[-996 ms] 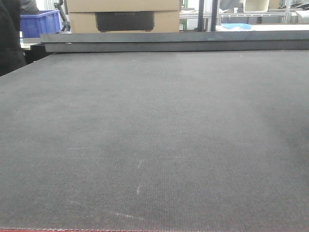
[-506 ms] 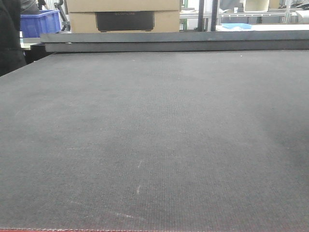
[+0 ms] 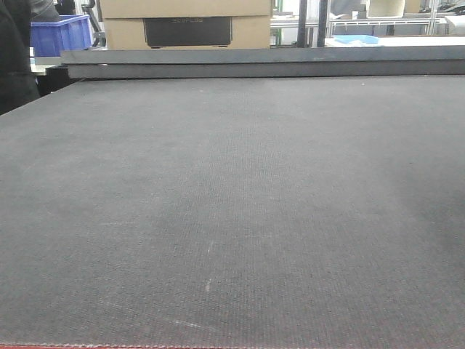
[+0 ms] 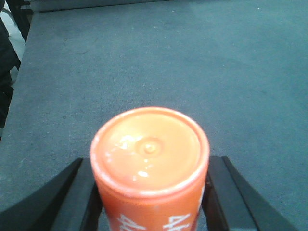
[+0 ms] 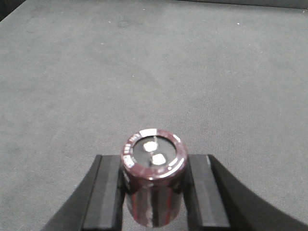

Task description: Place cylindrical capacitor in blue bin on shelf

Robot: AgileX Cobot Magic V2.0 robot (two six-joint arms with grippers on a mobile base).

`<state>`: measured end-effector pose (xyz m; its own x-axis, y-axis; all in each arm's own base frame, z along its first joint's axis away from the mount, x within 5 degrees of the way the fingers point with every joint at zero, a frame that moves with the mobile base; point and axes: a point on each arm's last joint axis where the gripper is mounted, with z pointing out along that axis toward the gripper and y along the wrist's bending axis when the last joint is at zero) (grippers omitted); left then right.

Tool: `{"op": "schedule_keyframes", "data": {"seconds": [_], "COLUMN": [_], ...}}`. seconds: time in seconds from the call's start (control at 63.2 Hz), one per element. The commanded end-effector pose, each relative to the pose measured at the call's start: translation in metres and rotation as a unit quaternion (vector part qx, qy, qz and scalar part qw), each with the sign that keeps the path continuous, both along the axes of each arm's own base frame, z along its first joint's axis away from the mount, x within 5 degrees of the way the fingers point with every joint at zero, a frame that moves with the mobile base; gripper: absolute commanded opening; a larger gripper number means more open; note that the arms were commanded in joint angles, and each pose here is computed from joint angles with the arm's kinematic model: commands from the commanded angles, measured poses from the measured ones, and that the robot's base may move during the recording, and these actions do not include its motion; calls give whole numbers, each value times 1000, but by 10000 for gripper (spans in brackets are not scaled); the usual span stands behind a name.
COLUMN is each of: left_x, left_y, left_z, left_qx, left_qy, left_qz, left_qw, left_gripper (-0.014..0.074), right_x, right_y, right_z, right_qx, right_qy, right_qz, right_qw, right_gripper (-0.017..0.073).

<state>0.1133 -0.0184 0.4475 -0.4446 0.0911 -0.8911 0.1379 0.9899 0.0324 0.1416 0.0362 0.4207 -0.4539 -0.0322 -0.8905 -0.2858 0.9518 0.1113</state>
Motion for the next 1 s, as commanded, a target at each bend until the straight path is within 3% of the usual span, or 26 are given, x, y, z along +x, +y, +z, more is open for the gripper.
{"op": "schedule_keyframes", "data": {"seconds": [0.0,0.98], "left_x": [-3,-3], "left_y": [0,0], "left_z": [4,4], "left_qx": [-6,-6], "left_qy": [-13,-13], "left_qz": [-2,-2], "left_qw": [1000,1000], "left_gripper": [-111,-111], "right_x": [-2,14], "right_y": [0,0], "right_z": [7,8], "right_qx": [2,9], "right_qy": [-22,-46], "right_qz": [0,-12], "right_qw": [1000,999], "right_gripper": [-162,-162]}}
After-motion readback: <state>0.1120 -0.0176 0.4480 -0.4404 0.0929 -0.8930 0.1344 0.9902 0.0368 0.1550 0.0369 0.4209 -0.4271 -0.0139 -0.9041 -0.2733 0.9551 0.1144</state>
